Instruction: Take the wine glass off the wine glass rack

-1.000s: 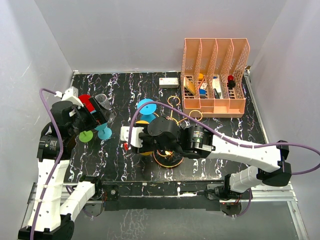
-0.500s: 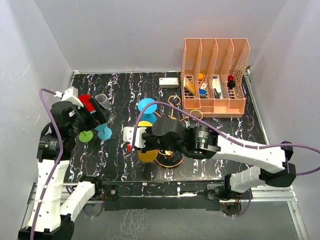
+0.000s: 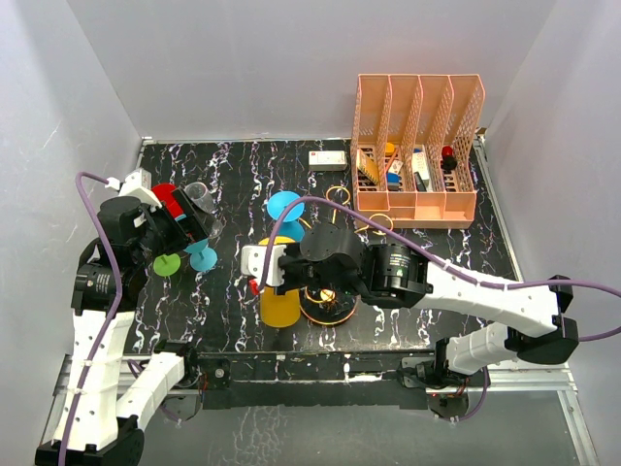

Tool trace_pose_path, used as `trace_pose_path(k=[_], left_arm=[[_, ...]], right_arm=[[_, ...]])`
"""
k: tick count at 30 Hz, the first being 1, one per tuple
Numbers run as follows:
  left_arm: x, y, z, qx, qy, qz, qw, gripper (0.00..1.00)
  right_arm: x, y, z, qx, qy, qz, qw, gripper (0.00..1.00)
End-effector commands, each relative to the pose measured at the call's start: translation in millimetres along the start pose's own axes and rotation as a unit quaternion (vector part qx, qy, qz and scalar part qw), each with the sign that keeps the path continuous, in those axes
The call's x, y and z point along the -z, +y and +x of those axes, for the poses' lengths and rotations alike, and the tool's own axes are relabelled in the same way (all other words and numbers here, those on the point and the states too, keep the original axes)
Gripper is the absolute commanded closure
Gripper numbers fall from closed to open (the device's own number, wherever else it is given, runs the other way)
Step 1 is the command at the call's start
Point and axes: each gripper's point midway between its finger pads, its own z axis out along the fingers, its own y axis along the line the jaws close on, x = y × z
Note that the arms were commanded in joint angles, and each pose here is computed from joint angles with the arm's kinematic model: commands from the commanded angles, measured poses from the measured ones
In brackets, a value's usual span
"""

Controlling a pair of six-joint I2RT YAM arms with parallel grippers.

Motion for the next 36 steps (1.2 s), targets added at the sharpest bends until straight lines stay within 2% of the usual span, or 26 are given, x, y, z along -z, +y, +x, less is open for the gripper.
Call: trace_pose_path(k=[1, 10, 36], left_arm=[[6.8, -4.9, -6.4, -0.005, -0.014, 0.009, 1.0, 0.03], [8.5, -4.2, -6.5, -0.005, -0.014, 0.006, 1.0, 0.03], [6.1, -8.8, -11.7, 0.006, -0.016, 0.01, 1.0, 0.03]], right_arm=[[12.3, -20.2, -20.8, 0.006, -0.045, 0.04, 0.998, 0.92], [16.0, -31.9, -27.2, 0.015, -0.061, 0.071, 0.995, 0.92], [39.0, -49.7, -15.7, 0.035, -0.05, 0.123, 0.991, 0.92]])
